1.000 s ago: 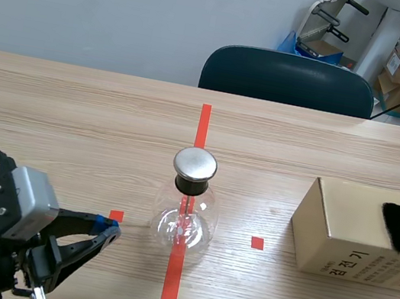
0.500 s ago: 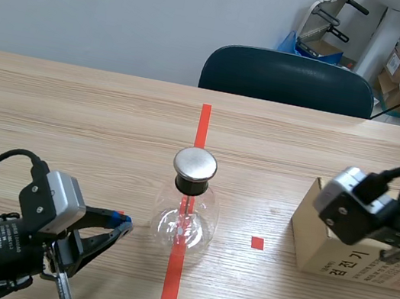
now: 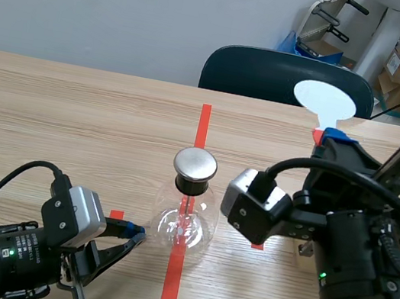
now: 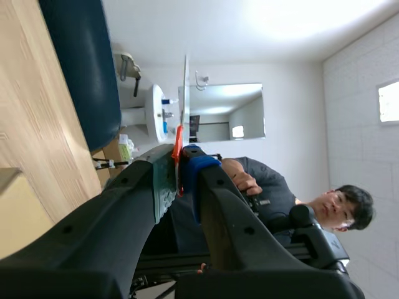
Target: Do the electroscope experiment
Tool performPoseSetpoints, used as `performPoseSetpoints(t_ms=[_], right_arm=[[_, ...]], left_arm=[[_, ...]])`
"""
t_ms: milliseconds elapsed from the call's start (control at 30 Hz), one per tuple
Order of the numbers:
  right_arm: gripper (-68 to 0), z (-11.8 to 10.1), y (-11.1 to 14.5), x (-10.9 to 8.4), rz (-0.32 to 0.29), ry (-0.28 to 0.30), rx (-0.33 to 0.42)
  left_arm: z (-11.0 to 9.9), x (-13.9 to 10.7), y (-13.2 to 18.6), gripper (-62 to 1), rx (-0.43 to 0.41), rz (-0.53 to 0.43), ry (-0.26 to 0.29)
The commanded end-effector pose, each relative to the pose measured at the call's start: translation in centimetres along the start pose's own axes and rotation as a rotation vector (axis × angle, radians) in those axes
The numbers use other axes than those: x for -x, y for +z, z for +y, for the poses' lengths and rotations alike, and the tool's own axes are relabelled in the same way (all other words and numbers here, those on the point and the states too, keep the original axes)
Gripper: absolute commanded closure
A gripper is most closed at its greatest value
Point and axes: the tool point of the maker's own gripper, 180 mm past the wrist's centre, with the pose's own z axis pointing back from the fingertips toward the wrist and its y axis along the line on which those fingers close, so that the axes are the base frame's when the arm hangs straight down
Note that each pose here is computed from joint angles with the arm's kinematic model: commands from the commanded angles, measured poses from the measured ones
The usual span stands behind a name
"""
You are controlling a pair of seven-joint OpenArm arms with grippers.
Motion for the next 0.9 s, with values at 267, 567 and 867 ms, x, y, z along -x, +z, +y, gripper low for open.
performPoseSetpoints(t_ms=[267,567,867], right_arm=[[-1.8,2.0,0.6,-0.9,-0.029,-0.007,-0.027],[-1.8,3.2,1.2,-1.8,-0.05,-0.02,-0.056],[-1.8,2.8,1.3,-2.6,-0.067,-0.036,-0.038]], left_arm=[[0.6,-0.8,-0.2,-4.1,-0.01,-0.025,-0.01],[0.8,-0.8,-0.2,-4.1,-0.021,-0.022,-0.013],[0.7,-1.0,-0.3,-4.1,-0.021,-0.034,-0.011]])
